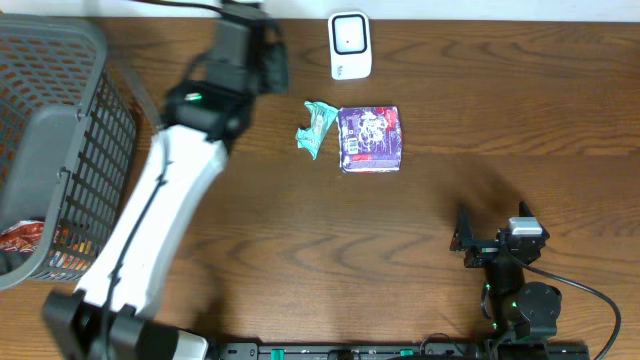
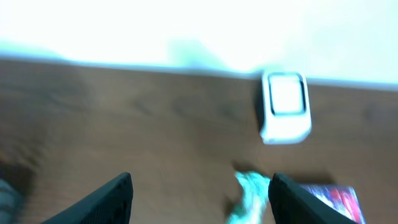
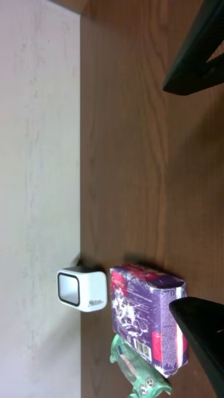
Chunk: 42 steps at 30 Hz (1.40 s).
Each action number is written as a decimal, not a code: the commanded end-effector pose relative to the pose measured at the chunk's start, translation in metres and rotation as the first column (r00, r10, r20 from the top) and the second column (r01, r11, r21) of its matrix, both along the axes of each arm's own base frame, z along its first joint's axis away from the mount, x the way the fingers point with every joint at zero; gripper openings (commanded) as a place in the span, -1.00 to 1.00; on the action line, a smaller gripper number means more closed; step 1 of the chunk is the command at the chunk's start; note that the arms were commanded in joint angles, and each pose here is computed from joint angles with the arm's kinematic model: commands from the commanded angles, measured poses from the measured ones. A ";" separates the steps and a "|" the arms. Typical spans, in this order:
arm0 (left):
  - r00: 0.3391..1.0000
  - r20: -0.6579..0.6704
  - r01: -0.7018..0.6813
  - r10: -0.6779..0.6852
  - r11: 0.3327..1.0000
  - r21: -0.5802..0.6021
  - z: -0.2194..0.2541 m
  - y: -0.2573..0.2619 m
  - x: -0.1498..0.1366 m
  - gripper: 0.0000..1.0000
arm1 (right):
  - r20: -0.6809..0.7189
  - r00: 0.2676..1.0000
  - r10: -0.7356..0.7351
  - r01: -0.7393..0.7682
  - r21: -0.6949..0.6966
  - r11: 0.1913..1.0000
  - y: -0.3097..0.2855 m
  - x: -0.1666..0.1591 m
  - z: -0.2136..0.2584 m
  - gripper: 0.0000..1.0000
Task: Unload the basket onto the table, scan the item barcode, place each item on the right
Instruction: 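Carry the green pack with the left gripper and drop it beside the purple pack, then reach the left gripper into the basket and grasp the red-brown snack wrapper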
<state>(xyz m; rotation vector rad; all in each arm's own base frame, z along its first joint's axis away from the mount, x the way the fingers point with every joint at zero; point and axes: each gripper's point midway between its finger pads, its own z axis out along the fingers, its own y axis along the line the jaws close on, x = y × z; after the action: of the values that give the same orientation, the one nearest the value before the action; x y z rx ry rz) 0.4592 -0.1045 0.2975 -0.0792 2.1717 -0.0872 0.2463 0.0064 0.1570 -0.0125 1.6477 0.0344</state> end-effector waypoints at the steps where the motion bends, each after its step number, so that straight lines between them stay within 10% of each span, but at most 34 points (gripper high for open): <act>1: 0.978 0.153 -0.157 0.143 0.984 0.081 0.054 0.084 -0.001 0.39 | 0.001 1.000 -0.011 0.011 0.007 1.000 -0.003 0.000 0.000 0.99; 10: 0.821 0.236 -0.546 0.520 0.836 0.057 0.093 0.262 -0.055 0.39 | 0.001 1.000 -0.011 0.011 0.007 1.000 -0.003 0.000 0.000 0.99; 19: 0.582 -0.058 -0.806 0.811 0.585 0.089 0.012 0.385 -0.139 0.39 | 0.001 1.000 -0.011 0.011 0.007 1.000 -0.003 0.000 0.000 0.99; 35: 0.124 -0.535 -0.965 0.836 0.227 0.130 -0.154 0.413 -0.201 0.39 | 0.001 1.000 -0.011 0.011 0.007 1.000 -0.003 0.000 0.000 0.98; 42: 0.049 -0.582 -0.959 0.812 0.202 0.200 -0.199 0.412 -0.209 0.40 | 0.001 1.000 -0.011 0.011 0.007 1.000 -0.003 0.000 0.000 0.98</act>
<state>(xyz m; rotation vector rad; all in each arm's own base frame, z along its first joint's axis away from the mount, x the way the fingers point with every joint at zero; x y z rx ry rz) 0.2571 0.3041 0.1156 -1.8330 2.2470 0.4447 0.2463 0.0064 0.1570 -0.0125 1.6477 0.0344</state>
